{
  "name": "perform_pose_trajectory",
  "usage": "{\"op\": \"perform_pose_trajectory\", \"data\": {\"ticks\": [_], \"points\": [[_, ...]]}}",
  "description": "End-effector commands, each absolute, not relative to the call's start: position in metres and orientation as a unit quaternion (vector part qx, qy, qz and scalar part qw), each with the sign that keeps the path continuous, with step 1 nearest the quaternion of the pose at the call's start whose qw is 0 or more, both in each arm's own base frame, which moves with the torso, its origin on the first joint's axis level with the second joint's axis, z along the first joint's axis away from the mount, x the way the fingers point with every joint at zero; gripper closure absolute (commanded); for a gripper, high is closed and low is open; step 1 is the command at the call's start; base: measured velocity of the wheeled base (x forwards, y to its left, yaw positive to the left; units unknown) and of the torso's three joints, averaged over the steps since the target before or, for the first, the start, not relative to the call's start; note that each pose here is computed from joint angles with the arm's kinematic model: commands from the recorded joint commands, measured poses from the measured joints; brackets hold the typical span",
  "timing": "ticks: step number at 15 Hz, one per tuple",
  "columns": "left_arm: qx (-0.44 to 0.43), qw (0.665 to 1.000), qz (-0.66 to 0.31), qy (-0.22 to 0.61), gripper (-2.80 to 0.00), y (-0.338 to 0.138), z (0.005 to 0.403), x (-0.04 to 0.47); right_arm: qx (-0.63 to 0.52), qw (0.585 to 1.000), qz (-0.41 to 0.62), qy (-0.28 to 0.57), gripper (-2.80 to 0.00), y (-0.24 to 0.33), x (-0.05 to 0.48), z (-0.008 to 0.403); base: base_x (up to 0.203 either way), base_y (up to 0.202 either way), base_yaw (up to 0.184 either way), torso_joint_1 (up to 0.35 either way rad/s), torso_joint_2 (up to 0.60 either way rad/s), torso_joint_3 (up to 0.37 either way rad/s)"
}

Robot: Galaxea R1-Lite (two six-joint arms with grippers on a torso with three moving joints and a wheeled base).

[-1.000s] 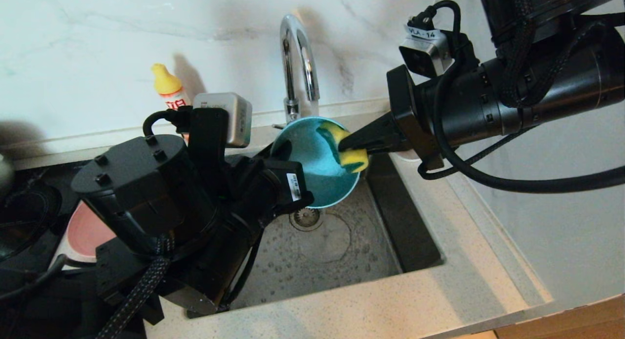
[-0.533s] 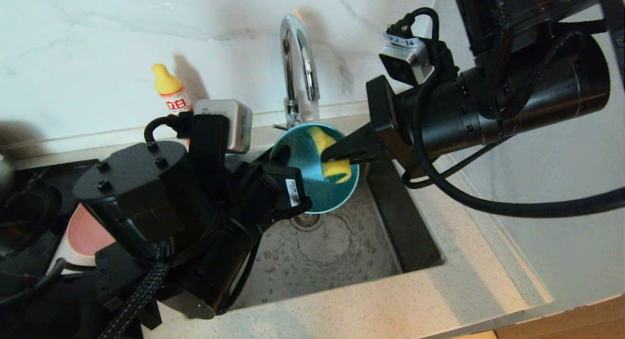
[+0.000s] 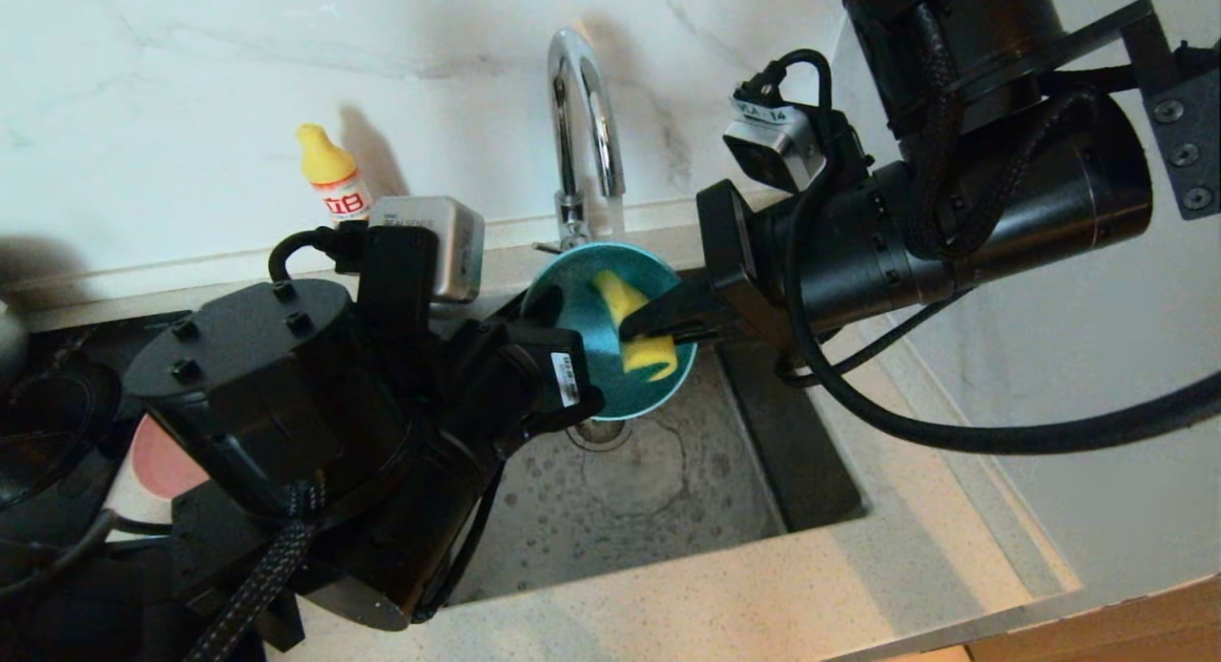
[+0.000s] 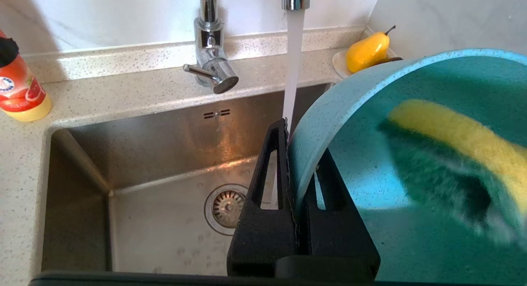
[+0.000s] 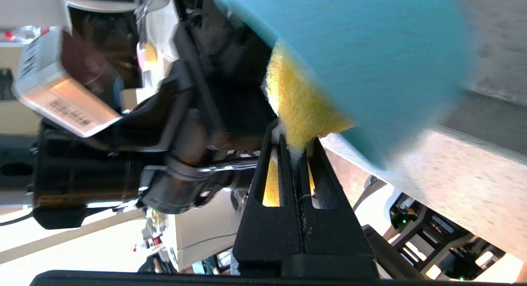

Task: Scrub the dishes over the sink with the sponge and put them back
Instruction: Wipe the bowl

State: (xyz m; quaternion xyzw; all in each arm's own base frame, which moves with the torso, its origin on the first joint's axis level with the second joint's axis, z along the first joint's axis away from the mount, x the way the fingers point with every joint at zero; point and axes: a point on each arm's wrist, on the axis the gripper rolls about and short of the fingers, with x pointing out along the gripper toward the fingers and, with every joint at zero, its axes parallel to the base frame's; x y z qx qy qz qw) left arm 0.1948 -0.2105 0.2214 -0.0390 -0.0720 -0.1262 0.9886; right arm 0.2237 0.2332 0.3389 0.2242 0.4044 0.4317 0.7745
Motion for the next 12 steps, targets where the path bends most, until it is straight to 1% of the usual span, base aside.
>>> {"op": "perform_pose_trajectory", "data": {"ticks": [1, 5, 12], "points": [[-0.042, 0.989, -0.121, -0.075, 0.00, -0.207, 0.223, 0.194, 0.227, 0.775, 0.426, 0.407, 0.00, 0.227, 0.223, 0.340, 0.000, 0.000, 0.000, 0.000, 0.00, 0.000], [-0.040, 0.990, -0.115, -0.075, 0.00, -0.201, 0.223, 0.194, 0.223, 0.772, 0.420, 0.422, 0.00, 0.228, 0.222, 0.331, 0.000, 0.000, 0.000, 0.000, 0.00, 0.000], [-0.039, 0.990, -0.108, -0.077, 0.00, -0.197, 0.225, 0.196, 0.207, 0.757, 0.433, 0.444, 0.00, 0.245, 0.213, 0.320, 0.000, 0.000, 0.000, 0.000, 0.00, 0.000]]}}
